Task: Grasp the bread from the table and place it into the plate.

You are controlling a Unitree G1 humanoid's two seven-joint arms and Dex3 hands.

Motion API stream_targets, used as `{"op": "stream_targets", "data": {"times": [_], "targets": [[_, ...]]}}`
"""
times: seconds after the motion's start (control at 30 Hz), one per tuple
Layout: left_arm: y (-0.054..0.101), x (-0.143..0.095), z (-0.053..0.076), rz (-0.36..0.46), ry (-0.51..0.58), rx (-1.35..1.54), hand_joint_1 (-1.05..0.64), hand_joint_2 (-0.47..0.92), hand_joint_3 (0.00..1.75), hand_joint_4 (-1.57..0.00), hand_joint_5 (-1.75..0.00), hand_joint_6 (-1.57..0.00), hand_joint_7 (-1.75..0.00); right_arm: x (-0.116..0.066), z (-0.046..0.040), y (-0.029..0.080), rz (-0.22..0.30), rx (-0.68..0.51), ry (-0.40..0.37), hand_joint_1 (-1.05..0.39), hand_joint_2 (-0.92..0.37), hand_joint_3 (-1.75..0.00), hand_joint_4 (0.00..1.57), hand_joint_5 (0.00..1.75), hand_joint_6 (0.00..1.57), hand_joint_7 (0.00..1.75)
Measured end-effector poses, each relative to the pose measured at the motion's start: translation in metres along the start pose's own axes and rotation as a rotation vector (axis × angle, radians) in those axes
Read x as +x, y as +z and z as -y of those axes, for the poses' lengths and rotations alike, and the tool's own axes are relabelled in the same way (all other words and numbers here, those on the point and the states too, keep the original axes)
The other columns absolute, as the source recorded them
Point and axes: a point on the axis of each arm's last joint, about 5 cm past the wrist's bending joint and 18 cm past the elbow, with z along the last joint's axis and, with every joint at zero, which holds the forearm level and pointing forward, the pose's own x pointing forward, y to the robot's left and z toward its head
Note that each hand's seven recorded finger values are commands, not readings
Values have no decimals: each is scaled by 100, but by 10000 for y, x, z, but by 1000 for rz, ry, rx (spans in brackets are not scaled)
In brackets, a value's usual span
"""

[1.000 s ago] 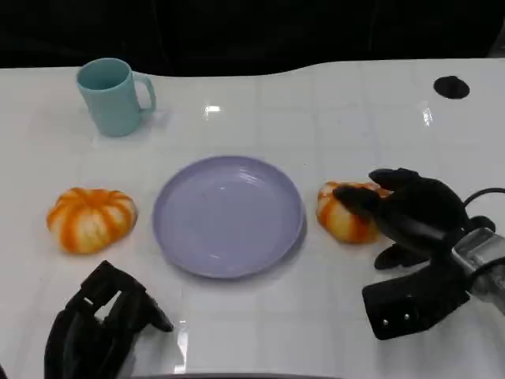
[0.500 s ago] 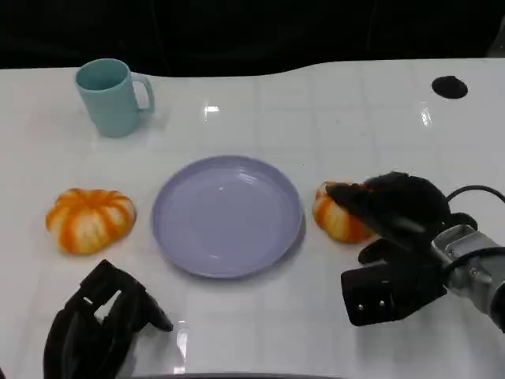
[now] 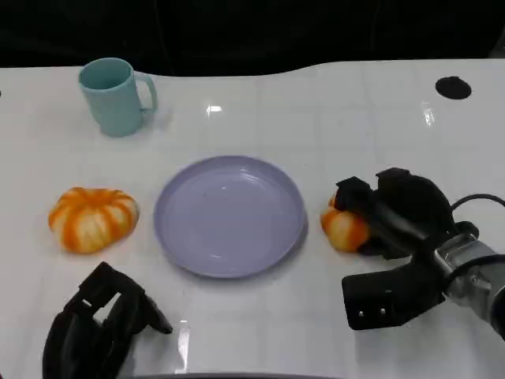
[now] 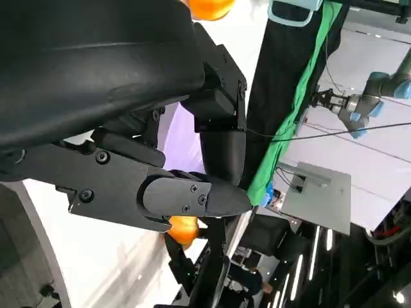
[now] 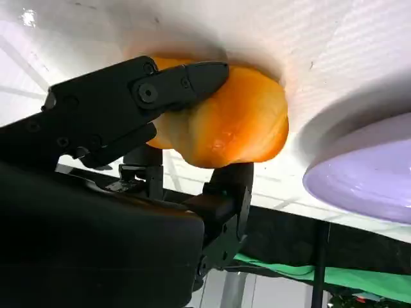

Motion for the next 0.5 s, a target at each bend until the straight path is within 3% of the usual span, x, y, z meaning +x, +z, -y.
{"op": "stream_targets", "data": {"times": [0.13,0.2,0.3,0.5], "targets": [[1,-8,3,0,1,-5,-57,92,25,-63,-175,-51,-151,-14,-17,-1,-7,5,-10,-29,-92,-49,68,175,44,173],[0,-12,2,-2,1,-6,-57,92,25,-62,-175,-51,-151,-15,-18,-2,-14,16,-11,-29,-92,-45,68,175,49,161],[-4,-20,3,-5,3,-9,-57,92,26,-62,-175,-51,-151,-19,-16,-7,-23,41,-19,-26,-92,-46,67,175,42,173],[-4,-21,4,-4,4,-12,-56,92,25,-62,-175,-51,-150,-26,18,-36,-47,136,-87,-20,-92,-35,65,175,44,175]]}}
